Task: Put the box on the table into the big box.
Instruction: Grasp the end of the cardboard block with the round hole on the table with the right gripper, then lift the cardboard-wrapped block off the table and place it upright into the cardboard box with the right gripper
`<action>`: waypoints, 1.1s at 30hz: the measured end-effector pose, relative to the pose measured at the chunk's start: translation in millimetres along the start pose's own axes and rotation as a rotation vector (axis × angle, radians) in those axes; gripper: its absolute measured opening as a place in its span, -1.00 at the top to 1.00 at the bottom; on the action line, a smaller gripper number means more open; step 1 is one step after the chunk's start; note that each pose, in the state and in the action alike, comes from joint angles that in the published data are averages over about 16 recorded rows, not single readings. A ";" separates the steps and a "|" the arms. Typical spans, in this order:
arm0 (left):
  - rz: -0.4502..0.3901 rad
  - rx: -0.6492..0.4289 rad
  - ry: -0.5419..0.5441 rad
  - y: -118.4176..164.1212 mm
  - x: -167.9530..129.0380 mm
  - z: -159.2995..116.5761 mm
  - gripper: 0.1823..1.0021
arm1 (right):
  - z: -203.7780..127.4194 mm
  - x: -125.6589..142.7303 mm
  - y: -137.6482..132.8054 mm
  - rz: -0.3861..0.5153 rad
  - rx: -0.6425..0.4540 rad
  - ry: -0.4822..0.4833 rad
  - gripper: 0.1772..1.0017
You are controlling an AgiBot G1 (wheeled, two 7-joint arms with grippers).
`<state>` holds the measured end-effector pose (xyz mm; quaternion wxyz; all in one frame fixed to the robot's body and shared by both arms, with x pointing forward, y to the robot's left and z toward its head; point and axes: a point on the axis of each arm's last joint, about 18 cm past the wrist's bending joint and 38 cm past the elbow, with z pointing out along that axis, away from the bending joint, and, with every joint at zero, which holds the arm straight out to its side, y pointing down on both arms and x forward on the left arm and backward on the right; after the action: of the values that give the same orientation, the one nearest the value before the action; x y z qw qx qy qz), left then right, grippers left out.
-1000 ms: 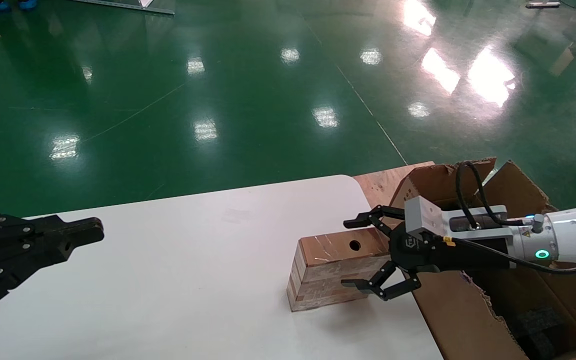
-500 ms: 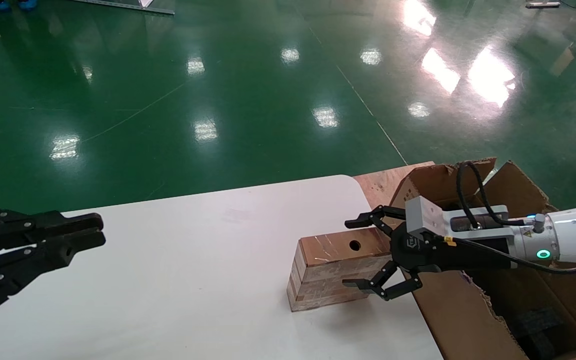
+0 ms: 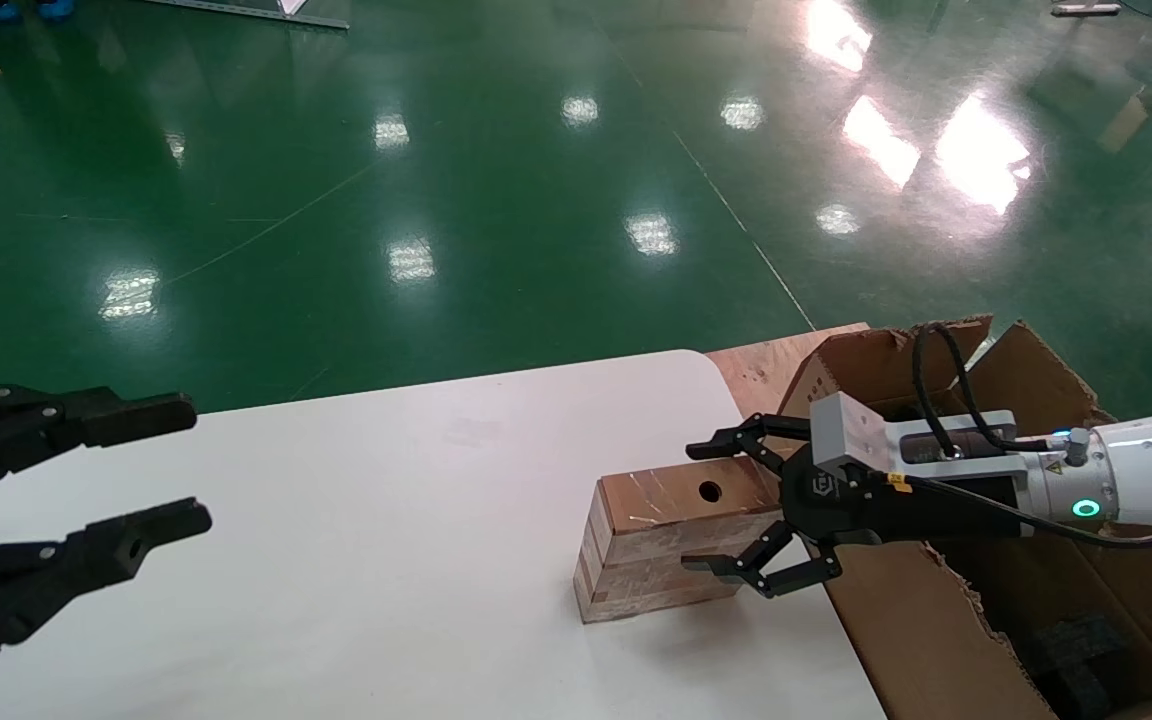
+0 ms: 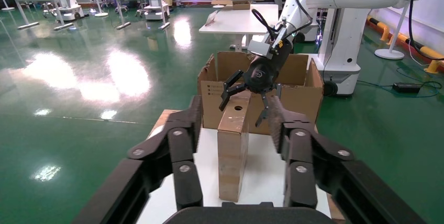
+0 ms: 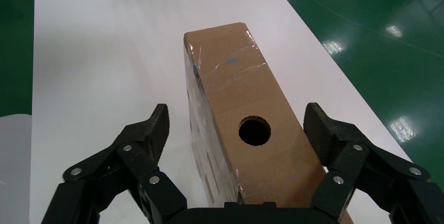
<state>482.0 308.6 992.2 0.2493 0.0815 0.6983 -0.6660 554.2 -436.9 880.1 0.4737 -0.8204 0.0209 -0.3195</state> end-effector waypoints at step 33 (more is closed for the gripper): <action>0.000 0.000 0.000 0.0 0.0 0.0 -0.96 | -45.8 38.7 -88.9 -0.053 0.164 0.147 0.23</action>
<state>482.0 308.6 992.2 0.2493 0.0815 0.6983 -0.6661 536.2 -435.9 985.8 0.5277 -0.7536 0.0079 -0.3918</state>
